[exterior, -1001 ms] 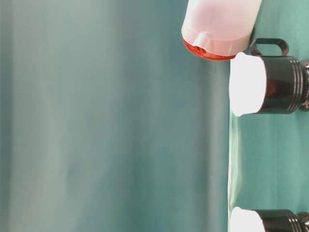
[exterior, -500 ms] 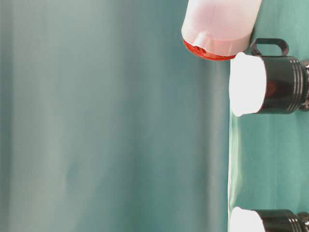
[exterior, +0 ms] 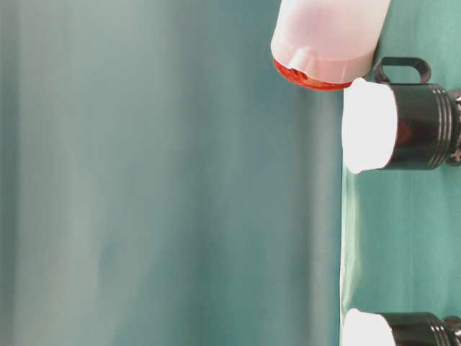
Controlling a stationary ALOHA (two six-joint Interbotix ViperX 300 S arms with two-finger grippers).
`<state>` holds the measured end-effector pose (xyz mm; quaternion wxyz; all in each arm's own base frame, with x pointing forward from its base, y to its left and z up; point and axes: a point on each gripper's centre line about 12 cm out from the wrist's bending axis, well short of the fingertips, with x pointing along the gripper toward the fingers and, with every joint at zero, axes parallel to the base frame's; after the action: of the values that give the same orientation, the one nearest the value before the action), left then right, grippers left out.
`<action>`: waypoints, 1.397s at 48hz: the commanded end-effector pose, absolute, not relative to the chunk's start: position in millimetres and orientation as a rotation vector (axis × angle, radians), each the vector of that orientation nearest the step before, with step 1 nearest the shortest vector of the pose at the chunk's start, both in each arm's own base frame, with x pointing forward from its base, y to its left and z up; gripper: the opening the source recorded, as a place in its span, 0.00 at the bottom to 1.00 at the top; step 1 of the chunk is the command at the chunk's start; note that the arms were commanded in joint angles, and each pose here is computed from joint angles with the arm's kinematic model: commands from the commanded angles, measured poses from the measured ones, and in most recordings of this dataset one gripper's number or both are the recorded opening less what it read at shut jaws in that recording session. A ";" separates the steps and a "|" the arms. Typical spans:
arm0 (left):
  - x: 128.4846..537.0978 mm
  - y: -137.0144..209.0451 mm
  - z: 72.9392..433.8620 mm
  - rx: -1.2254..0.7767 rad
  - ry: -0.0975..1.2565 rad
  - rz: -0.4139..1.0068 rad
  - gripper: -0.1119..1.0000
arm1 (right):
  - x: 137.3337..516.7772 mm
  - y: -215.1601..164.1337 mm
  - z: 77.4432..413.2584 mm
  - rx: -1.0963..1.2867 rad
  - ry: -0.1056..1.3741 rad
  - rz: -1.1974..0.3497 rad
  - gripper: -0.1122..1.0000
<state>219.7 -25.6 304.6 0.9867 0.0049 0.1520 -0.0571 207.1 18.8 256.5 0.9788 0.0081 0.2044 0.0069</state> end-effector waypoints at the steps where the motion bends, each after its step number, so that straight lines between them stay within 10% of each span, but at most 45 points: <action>1: 221.1 -26.0 309.2 0.012 0.290 -0.116 0.76 | 208.9 19.4 261.0 0.013 0.401 0.017 0.31; 67: 220.8 -24.6 304.9 0.014 0.307 -0.110 0.76 | 207.6 18.7 263.1 0.017 0.395 0.012 0.31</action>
<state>219.3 -24.9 301.7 0.9861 0.0049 0.1566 -0.0555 205.7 17.6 253.7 0.9776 0.0062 0.2103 0.0028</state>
